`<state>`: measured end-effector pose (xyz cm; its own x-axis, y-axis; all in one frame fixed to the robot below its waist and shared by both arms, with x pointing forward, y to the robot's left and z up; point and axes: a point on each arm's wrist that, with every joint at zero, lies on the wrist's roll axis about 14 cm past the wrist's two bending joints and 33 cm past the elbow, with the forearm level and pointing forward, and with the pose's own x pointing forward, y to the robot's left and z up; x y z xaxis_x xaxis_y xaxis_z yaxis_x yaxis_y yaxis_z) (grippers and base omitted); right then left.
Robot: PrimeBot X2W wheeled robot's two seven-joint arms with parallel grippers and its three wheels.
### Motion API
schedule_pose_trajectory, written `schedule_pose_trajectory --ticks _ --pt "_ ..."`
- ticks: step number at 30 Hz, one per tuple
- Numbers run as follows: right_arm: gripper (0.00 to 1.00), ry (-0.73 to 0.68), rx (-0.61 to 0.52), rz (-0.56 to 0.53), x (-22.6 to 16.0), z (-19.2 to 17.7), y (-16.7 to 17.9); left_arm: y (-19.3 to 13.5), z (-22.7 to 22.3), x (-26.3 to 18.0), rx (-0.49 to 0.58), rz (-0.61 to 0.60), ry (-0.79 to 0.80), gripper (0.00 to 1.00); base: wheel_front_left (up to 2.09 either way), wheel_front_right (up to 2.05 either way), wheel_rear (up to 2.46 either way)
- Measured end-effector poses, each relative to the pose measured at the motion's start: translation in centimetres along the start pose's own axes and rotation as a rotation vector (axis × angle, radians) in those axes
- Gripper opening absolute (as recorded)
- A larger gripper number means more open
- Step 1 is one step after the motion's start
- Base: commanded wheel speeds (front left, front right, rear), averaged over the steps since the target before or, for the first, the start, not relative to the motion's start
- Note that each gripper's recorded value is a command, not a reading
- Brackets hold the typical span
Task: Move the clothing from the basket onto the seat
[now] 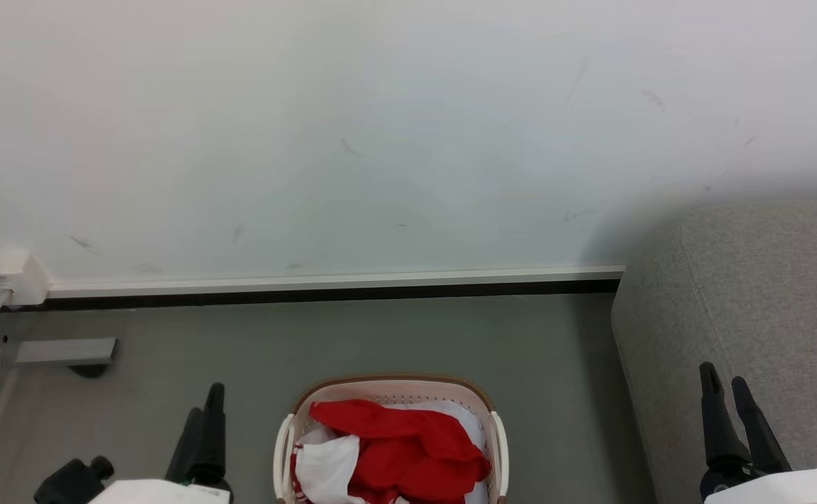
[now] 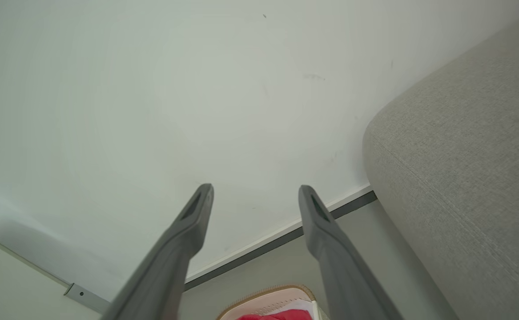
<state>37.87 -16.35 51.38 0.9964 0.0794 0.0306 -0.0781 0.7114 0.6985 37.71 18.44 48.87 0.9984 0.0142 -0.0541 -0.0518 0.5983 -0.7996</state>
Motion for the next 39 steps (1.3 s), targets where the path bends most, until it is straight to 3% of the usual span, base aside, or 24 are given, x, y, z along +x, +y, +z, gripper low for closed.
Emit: schedule_pose_trajectory --ticks 15,39 --pt "1.00 -0.007 -0.216 0.036 -0.04 -0.14 0.81 -0.77 0.12 -0.09 0.263 -0.035 -0.015 1.00 0.00 0.00 0.00" --pt "1.00 -0.031 -0.430 0.048 -0.67 -0.19 0.71 -0.67 0.28 -0.75 0.549 -0.067 -0.033 1.00 0.00 0.00 0.00"
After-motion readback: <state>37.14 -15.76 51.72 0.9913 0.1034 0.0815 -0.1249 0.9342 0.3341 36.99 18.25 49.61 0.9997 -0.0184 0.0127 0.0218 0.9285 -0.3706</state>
